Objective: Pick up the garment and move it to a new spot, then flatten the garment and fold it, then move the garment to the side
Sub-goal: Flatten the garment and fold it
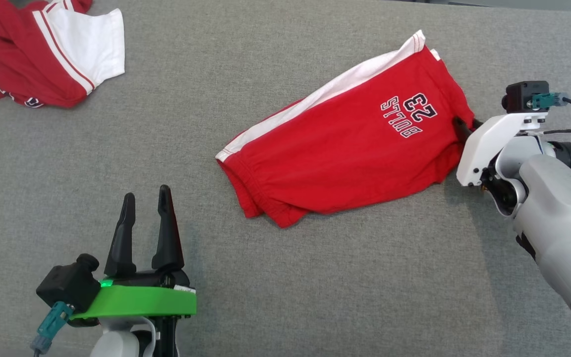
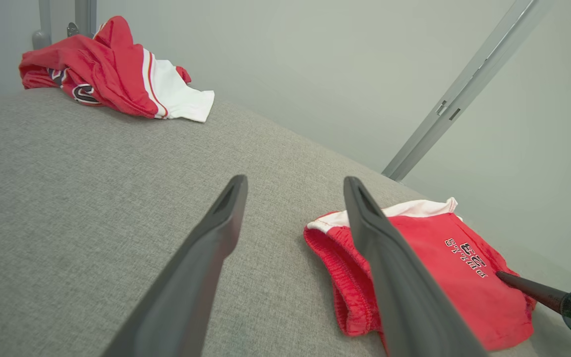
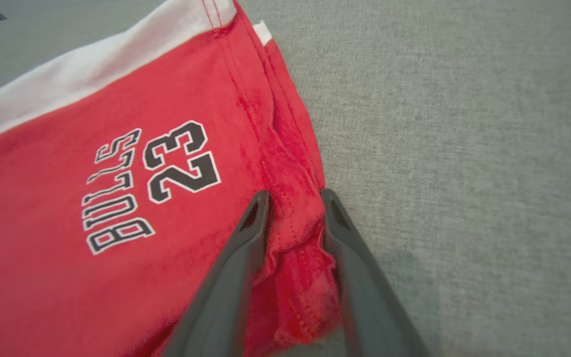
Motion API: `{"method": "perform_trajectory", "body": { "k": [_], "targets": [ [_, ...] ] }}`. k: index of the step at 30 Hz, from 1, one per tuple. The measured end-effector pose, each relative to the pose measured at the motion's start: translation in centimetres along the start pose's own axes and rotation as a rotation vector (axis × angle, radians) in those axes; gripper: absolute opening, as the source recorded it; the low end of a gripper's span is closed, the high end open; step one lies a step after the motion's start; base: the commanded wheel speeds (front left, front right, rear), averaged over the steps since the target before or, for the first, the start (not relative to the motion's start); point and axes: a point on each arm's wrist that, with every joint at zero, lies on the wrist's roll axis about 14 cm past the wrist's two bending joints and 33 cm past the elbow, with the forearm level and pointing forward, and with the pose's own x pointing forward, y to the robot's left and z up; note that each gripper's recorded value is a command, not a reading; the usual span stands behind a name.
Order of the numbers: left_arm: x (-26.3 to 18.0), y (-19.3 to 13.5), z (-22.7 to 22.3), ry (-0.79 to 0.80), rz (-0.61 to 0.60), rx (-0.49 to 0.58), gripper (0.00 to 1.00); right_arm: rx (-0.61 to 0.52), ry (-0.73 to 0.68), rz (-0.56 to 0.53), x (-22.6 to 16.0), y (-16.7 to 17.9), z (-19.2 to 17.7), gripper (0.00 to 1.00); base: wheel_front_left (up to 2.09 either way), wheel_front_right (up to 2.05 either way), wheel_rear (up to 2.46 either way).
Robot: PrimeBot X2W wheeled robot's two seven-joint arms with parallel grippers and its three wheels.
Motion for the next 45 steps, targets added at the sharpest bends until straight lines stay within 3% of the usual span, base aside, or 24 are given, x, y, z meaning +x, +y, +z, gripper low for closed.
{"method": "perform_trajectory", "body": {
  "k": [10,21,30,38,45],
  "targets": [
    [0.6,-2.5,-1.2,0.03,-0.092,0.009,1.0,0.131,-0.166,-0.026,-3.1,-1.6,1.2,0.0,0.0,0.0,0.0],
    [1.3,-6.3,-3.9,0.095,-0.226,0.03,1.0,0.33,-0.302,-0.201,-10.3,-8.2,-2.2,0.0,0.0,0.0,0.0],
    [1.7,-8.4,-5.3,0.129,-0.293,0.031,1.0,0.399,-0.361,-0.311,-14.6,-11.4,-3.7,0.0,0.0,0.0,0.0],
    [1.1,-8.9,-4.9,0.122,-0.314,0.043,1.0,0.392,-0.414,-0.302,-15.5,-11.1,-2.3,0.0,0.0,0.0,0.0],
    [0.3,-8.0,-3.9,0.102,-0.289,0.035,1.0,0.303,-0.492,-0.151,-14.1,-6.5,2.1,0.0,0.0,0.0,0.0]
  ]
}}
